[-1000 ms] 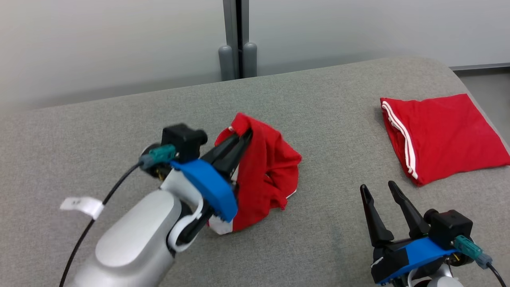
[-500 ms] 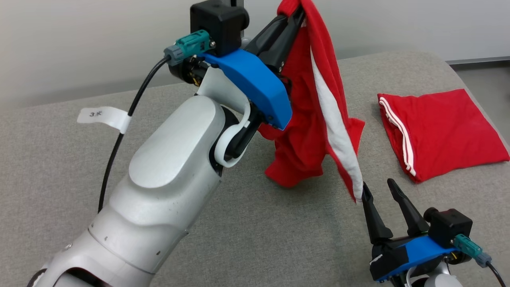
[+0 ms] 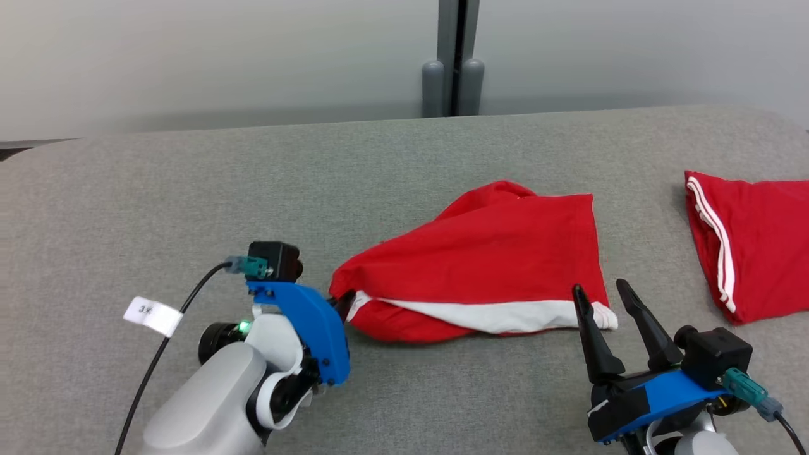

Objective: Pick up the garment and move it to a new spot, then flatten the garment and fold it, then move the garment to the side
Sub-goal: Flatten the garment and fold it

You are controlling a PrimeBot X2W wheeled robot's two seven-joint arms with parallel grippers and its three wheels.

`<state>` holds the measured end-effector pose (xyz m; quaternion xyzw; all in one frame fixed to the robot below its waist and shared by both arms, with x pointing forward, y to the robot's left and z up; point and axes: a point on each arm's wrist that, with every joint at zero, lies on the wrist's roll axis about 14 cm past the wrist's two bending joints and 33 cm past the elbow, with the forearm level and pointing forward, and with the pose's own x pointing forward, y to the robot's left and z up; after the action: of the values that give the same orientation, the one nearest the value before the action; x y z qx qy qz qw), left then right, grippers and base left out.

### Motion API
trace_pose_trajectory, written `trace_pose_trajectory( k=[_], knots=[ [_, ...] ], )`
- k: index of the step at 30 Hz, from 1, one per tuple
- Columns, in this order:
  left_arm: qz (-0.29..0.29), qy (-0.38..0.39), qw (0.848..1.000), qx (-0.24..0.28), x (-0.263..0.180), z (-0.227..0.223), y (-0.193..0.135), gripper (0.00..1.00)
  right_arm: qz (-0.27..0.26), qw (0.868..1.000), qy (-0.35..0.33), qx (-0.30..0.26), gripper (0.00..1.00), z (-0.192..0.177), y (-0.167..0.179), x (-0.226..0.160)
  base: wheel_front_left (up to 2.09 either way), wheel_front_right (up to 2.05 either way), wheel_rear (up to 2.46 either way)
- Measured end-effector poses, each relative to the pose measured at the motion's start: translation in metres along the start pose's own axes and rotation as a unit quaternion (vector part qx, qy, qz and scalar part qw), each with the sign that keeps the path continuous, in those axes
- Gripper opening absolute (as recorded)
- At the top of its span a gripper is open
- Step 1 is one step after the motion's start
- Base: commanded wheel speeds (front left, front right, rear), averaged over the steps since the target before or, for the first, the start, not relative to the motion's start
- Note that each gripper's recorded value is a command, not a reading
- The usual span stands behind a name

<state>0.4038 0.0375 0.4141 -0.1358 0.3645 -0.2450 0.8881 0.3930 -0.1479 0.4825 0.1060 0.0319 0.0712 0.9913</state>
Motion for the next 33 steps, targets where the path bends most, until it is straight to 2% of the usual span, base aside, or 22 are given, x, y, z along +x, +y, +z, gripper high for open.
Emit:
trace_pose_trajectory(
  k=[7,13,15,16,17,20,26,29,33],
  knots=[
    [0.060,0.001,0.998,0.007,-0.036,-0.018,0.041,0.00,0.020,1.000,-0.004,0.000,1.00,0.004,0.013,0.004,0.00,0.00,0.00],
    [0.110,-0.029,0.992,0.056,-0.044,-0.011,0.068,0.00,0.015,1.000,-0.005,-0.001,1.00,0.005,0.010,0.001,0.00,0.00,0.00],
    [0.115,-0.049,0.990,0.068,-0.043,-0.005,0.071,0.47,0.011,1.000,-0.004,-0.001,1.00,0.005,0.008,0.000,0.00,0.00,0.00],
    [0.118,-0.052,0.989,0.073,-0.042,-0.005,0.073,0.76,0.009,1.000,-0.004,-0.001,1.00,0.005,0.006,-0.001,0.00,0.00,0.00],
    [0.120,-0.054,0.988,0.077,-0.041,-0.006,0.074,1.00,0.006,1.000,-0.005,-0.002,1.00,0.006,0.004,-0.001,0.00,0.00,0.00],
    [0.116,-0.070,0.988,0.073,-0.039,-0.003,0.074,1.00,0.001,1.000,-0.006,-0.003,1.00,0.007,0.001,-0.003,0.00,0.00,0.00],
    [0.102,-0.129,0.986,0.024,-0.043,0.002,0.066,1.00,-0.007,1.000,-0.012,-0.005,1.00,0.012,-0.004,-0.007,0.00,0.00,0.00],
    [0.096,-0.184,0.978,0.011,-0.052,0.012,0.062,1.00,-0.011,1.000,-0.017,-0.006,1.00,0.015,-0.006,-0.010,0.00,0.00,0.00],
    [0.105,-0.259,0.960,0.000,-0.070,0.023,0.067,1.00,-0.014,1.000,-0.024,-0.006,1.00,0.019,-0.008,-0.012,0.00,0.00,0.00]
  ],
)
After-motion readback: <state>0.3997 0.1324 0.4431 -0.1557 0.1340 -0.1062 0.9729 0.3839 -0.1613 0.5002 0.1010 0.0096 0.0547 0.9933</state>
